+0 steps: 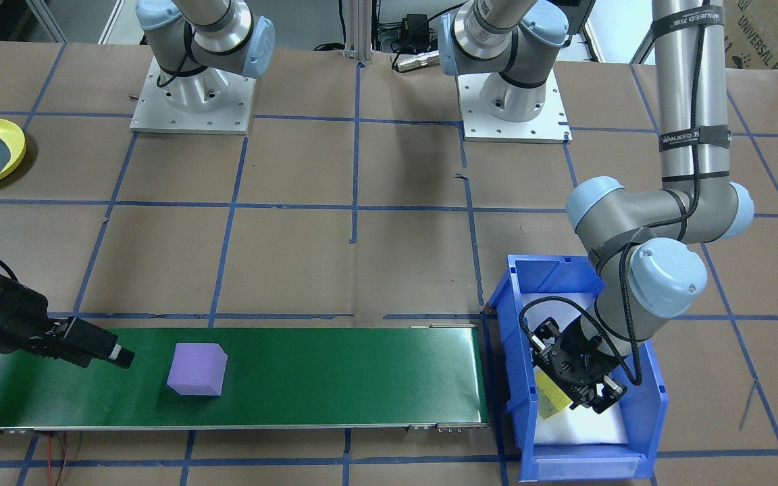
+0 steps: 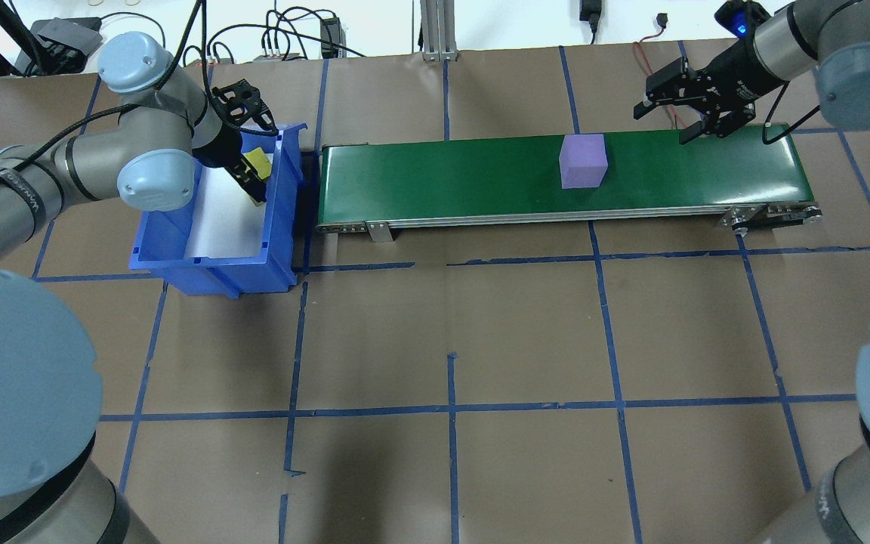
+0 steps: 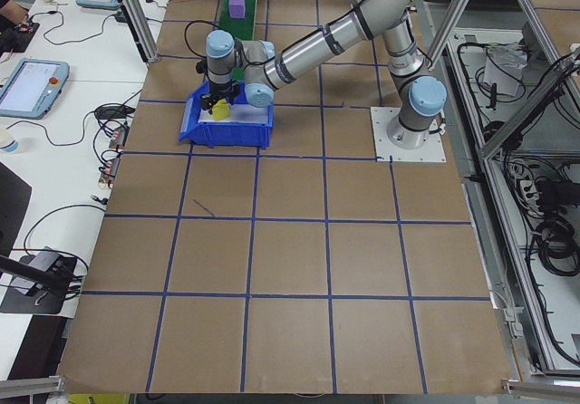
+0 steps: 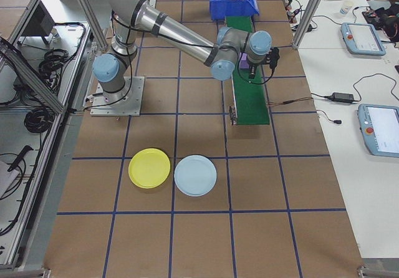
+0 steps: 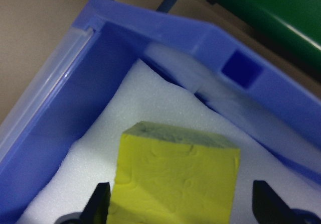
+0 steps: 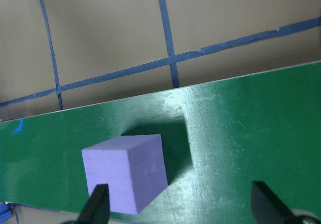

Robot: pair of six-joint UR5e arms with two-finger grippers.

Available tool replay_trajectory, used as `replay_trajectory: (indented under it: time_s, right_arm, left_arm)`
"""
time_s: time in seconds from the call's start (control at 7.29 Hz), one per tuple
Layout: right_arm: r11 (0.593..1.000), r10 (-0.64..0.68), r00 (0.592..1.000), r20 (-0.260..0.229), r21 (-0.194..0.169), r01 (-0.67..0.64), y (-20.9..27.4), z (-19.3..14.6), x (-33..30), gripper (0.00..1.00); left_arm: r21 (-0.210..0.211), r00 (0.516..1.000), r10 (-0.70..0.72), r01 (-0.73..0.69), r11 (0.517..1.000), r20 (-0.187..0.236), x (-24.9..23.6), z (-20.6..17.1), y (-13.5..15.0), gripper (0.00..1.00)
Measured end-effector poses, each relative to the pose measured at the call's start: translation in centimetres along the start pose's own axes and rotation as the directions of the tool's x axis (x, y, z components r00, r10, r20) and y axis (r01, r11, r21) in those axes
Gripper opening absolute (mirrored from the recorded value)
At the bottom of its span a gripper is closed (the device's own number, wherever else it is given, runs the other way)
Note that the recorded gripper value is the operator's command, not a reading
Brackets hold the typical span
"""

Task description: Move block left to right into plate

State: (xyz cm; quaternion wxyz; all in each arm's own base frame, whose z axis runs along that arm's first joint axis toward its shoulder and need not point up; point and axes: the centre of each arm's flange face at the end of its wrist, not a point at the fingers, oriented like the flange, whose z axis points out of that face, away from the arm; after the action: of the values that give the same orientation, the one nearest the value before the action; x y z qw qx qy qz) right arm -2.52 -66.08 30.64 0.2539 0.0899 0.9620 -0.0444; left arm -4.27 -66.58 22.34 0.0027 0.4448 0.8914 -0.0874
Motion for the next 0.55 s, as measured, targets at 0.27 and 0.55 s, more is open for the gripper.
replay_trajectory:
  time_s: [0.27,0.55]
  right_arm:
    - [1.0,0.009,1.0,0.002,-0.006,-0.009,0.2,0.4,0.2,1.0]
    - [1.0,0.01,1.0,0.002,-0.009,-0.01,0.3,0.6,0.3,1.0]
  left_arm:
    - [0.009,0.999,-0.018,0.017,1.0,0.045,-0.1,-2.3,-0.3,0.4]
    - [0.054,0.99,-0.082,0.076,0.996,0.113,1.4,-10.0,-0.9,0.4]
